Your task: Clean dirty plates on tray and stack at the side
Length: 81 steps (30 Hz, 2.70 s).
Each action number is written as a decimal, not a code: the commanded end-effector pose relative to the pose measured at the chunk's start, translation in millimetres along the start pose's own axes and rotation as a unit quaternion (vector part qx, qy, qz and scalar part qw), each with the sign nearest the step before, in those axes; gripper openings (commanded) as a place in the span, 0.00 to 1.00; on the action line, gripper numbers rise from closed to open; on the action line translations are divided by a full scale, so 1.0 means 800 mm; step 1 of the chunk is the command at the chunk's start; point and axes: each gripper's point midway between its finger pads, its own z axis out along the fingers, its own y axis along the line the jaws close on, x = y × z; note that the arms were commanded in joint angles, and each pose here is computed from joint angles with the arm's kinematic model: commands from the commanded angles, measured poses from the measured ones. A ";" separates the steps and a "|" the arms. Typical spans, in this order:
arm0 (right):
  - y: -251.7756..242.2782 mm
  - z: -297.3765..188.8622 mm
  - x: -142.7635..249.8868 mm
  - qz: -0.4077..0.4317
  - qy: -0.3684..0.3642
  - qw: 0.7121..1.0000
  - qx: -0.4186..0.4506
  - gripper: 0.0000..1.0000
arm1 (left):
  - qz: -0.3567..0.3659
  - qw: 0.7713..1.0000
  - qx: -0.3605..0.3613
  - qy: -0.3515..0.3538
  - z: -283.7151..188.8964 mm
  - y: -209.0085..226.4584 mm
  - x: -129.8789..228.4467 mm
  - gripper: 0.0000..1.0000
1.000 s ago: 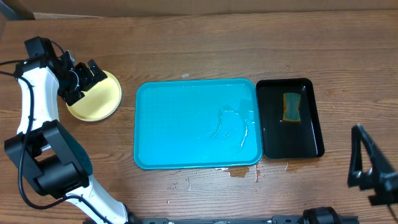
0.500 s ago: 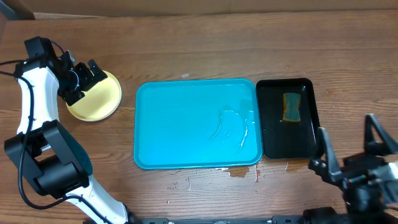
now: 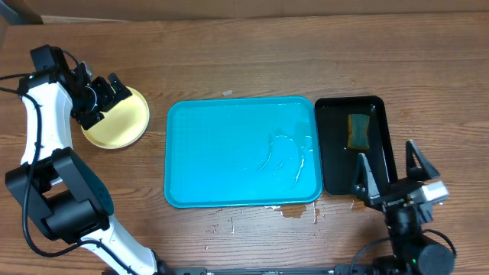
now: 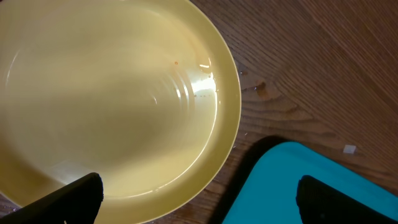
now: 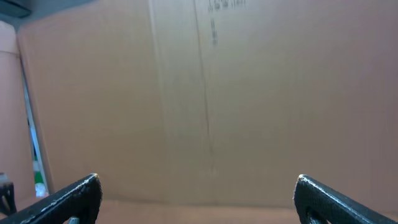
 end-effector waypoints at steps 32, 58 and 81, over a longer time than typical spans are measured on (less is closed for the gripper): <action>-0.036 -0.029 0.134 -0.064 0.198 0.977 0.051 1.00 | 0.020 1.000 0.008 -0.012 -0.014 -0.008 -0.002 1.00; -0.035 -0.028 0.134 -0.062 0.197 0.977 0.051 1.00 | 0.020 1.000 0.008 -0.012 -0.014 -0.009 -0.002 1.00; -0.035 -0.029 0.134 -0.062 0.197 0.977 0.051 1.00 | 0.139 0.974 0.051 -0.172 -0.188 -0.133 0.022 1.00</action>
